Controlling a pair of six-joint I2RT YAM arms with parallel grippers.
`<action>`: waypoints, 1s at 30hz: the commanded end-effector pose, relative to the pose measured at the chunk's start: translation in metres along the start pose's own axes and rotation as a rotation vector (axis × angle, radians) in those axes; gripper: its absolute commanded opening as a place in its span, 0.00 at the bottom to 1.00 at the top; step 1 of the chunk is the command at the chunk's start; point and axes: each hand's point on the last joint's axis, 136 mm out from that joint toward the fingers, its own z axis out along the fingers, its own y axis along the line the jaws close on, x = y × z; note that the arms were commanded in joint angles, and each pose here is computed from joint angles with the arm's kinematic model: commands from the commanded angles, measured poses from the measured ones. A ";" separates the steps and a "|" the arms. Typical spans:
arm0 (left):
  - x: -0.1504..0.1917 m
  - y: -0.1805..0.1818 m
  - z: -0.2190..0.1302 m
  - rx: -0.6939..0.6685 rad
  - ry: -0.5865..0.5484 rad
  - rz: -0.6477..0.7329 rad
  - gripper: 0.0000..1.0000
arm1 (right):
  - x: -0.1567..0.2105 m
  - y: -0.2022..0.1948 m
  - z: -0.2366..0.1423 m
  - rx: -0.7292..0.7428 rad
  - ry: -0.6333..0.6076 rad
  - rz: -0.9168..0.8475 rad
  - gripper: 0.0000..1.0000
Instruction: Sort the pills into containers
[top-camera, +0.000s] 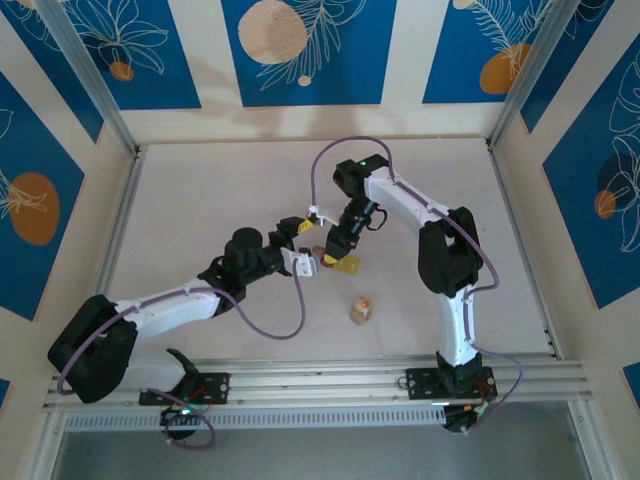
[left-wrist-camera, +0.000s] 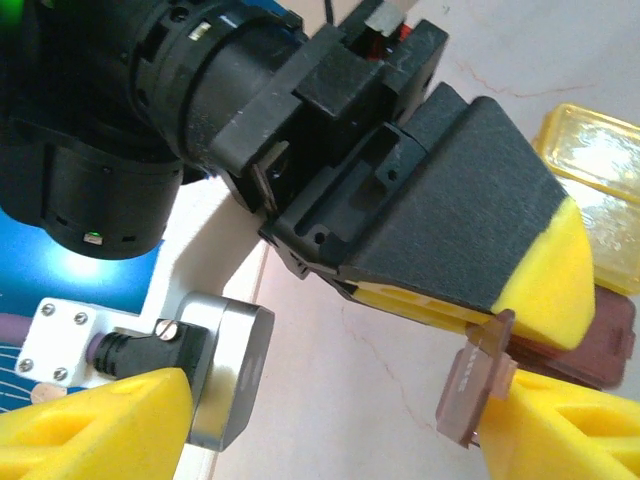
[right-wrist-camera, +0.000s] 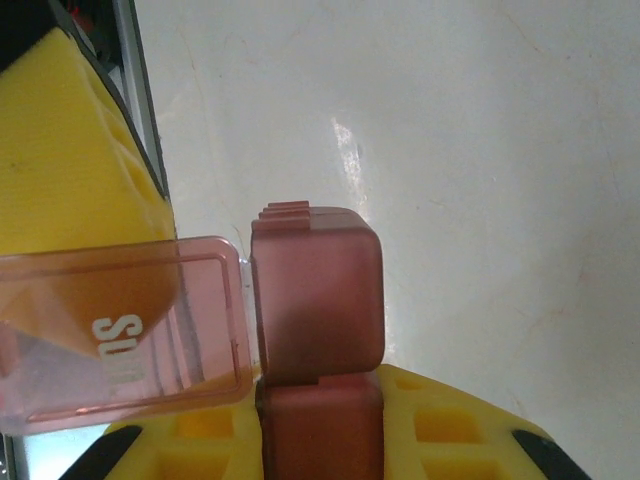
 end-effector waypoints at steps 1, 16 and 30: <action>-0.024 0.042 -0.005 -0.168 -0.078 -0.025 0.76 | 0.008 0.011 0.002 -0.028 0.023 0.002 0.00; -0.010 0.057 -0.003 -0.271 -0.026 -0.092 0.79 | 0.003 0.023 0.000 -0.045 -0.018 -0.033 0.00; -0.038 0.042 -0.063 -0.352 -0.185 -0.198 0.83 | -0.003 -0.039 -0.006 0.041 -0.020 0.016 0.02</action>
